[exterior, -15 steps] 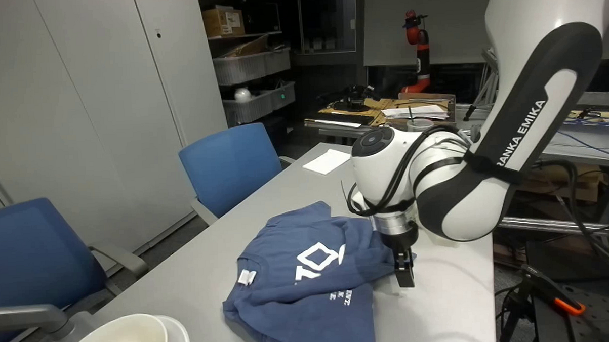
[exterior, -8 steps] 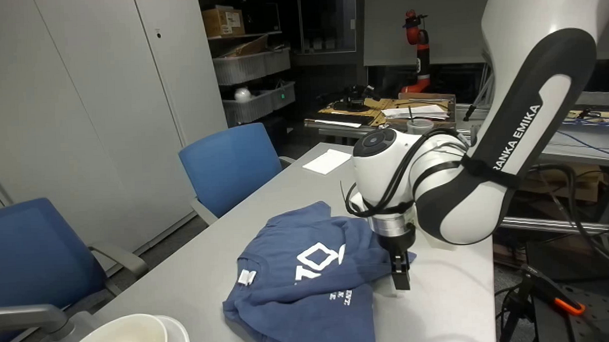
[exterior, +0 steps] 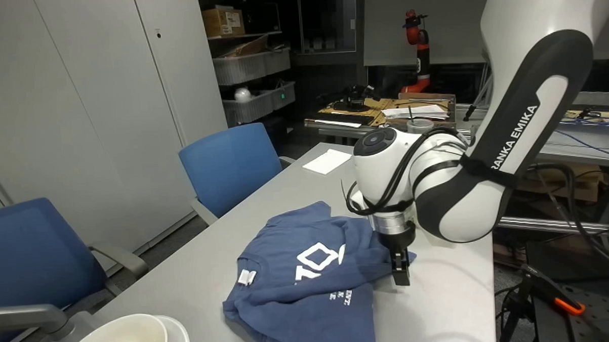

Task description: Fold the t-shirt on the table

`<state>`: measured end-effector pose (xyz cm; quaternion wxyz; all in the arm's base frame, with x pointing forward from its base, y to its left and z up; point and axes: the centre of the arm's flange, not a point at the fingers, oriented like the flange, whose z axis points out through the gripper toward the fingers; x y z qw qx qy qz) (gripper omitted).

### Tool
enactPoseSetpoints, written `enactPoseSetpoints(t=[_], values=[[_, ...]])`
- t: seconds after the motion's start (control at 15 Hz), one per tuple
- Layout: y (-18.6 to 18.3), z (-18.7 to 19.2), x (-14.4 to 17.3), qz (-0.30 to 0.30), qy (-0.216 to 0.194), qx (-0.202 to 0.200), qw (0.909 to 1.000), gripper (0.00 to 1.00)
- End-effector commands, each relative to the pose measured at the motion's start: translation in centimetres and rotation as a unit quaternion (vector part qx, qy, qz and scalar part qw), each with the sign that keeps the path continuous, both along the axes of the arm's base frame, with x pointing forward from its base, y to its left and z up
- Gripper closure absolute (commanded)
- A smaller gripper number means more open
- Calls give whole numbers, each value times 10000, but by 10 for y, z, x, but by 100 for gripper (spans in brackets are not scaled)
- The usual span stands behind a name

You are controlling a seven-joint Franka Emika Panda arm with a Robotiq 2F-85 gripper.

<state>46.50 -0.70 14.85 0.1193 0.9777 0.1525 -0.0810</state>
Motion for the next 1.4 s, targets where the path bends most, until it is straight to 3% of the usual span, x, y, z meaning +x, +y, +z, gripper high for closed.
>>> enactPoseSetpoints(t=[0.0, 0.07, 0.53, 0.8, 0.87, 0.93, 1.0, 1.13, 1.27, 1.33], values=[[-6, -2, 3, -101, -232, -242, 9994, 30], [-8, -2, 3, -143, -259, -304, 9991, 35], [-9, -1, 2, -206, -260, -294, 9990, 31], [-9, -2, 3, -373, -376, -379, 9979, 49], [-9, -2, 3, -412, -402, -418, 9975, 66], [-36, -22, 56, -509, -349, -425, 9972, 73], [-40, -21, 63, -548, -366, -394, 9970, 75], [-51, -21, 87, -592, -427, -320, 9968, 91], [-58, -28, 104, -590, -497, -323, 9965, 87], [-59, -33, 110, -568, -527, -325, 9965, 100]])
